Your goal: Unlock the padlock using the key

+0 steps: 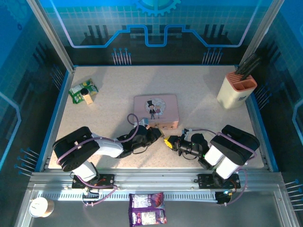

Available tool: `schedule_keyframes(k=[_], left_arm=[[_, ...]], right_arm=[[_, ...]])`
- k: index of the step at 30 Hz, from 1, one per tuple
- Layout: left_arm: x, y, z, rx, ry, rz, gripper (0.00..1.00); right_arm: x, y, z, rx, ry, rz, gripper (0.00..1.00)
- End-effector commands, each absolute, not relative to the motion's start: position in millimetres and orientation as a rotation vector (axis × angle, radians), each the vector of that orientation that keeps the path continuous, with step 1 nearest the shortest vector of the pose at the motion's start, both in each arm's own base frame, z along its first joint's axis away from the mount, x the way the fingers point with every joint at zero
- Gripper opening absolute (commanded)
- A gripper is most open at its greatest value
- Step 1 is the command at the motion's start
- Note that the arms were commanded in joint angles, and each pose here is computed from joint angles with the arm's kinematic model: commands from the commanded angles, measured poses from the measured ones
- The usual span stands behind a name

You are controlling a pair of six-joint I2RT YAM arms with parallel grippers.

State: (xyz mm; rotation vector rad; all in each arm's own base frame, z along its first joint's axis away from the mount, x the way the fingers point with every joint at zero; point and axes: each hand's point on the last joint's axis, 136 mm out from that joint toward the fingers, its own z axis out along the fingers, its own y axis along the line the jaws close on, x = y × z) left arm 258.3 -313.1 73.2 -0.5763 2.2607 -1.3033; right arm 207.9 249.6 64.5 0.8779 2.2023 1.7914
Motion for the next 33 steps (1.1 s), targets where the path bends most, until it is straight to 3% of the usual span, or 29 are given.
schedule_keyframes(k=[1,20,21,26,33], left_arm=[[252.2,-343.1,126.4,-0.476,2.130,-1.534,0.12],[245.3,-360.5,130.6,-0.451,2.161,-1.553,0.11],[246.6,-357.7,128.4,-0.463,2.172,-1.528,0.11],[262.3,-330.5,108.6,-0.551,2.232,-1.362,0.10],[276.0,-299.8,89.4,-0.610,2.276,-1.210,0.08]], right_arm=[[222.8,254.4,87.5,0.850,2.088,1.831,0.00],[241.5,252.9,90.2,0.828,2.071,1.829,0.00],[241.8,250.1,88.0,0.823,2.077,1.818,0.02],[233.2,232.3,57.2,0.854,2.177,1.736,0.35],[220.1,224.0,36.4,0.821,2.265,1.676,0.49]])
